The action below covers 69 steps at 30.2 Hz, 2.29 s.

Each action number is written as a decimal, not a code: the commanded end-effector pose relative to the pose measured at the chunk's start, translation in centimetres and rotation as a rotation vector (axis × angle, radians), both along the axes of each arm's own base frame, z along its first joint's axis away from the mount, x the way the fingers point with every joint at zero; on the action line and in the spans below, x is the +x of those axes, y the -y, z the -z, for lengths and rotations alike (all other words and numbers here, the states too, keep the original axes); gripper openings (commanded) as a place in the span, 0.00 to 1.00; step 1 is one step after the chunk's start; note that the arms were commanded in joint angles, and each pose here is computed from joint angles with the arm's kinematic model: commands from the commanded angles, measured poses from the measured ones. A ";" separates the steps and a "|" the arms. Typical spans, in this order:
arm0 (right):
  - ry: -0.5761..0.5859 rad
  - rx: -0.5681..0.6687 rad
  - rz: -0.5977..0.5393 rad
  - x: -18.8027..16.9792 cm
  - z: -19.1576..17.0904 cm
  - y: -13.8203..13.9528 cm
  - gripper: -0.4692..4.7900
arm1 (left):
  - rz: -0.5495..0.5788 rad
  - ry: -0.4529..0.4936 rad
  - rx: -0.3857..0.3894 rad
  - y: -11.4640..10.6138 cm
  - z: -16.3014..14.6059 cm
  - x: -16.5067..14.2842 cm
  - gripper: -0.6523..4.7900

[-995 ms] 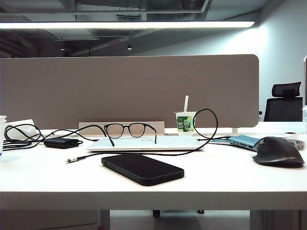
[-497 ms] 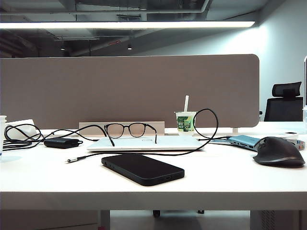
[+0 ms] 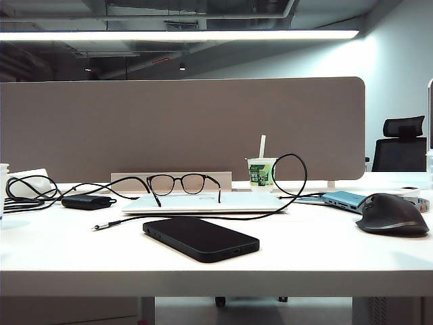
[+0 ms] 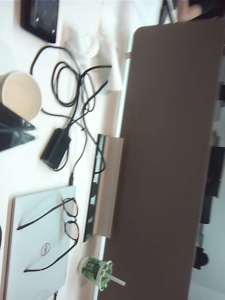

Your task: Pick up the black phone, pick up the charger plug, insert the charger plug into the phone's charging port, and finally place the connected phone back on the desk.

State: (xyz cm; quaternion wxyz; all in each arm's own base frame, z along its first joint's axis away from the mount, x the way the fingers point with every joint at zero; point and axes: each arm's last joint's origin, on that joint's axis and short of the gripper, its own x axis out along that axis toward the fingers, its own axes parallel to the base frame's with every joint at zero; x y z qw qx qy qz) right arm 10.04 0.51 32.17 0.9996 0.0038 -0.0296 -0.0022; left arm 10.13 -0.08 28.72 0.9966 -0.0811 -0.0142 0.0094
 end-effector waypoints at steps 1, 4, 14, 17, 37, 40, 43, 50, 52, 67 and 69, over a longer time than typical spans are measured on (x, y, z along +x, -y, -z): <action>0.001 -0.010 -0.036 1.0 -1.6 -0.2 0.08 | 0.031 -0.012 -0.018 0.1 -1.2 1.0 0.11; -0.019 -0.011 -0.038 2.0 -2.8 -0.3 0.08 | 0.069 -0.046 -0.062 0.3 -2.0 2.1 0.11; -0.198 -0.117 -0.301 6.1 -5.3 -3.3 0.08 | 0.246 -0.134 -0.171 1.6 -4.5 5.5 0.11; -0.223 -0.127 -0.404 7.1 -5.4 -5.0 0.08 | 0.314 -0.165 -0.196 2.4 -4.8 6.3 0.11; -0.537 -0.366 -0.826 12.5 0.8 -12.8 0.08 | 0.679 -0.642 -0.513 8.0 0.3 11.7 0.11; -0.546 -0.370 -0.827 13.5 1.6 -13.3 0.08 | 0.724 -0.669 -0.481 8.3 1.2 12.4 0.12; -0.549 -0.371 -0.827 14.5 2.5 -13.9 0.08 | 0.742 -0.707 -0.485 8.6 2.0 13.1 0.18; -0.509 -0.366 -0.827 17.4 4.8 -15.5 0.08 | 0.690 -0.818 -0.567 9.0 4.0 14.3 0.94; -0.502 -0.365 -0.827 18.1 5.5 -15.8 0.08 | 0.679 -0.839 -0.569 9.1 4.5 14.6 1.00; -0.656 -0.352 -0.910 20.5 11.5 -17.4 0.08 | 0.609 -0.972 -0.662 10.1 8.0 16.5 1.00; -0.672 -0.352 -0.911 20.6 12.0 -17.5 0.08 | 0.613 -0.983 -0.656 10.5 8.3 16.6 1.00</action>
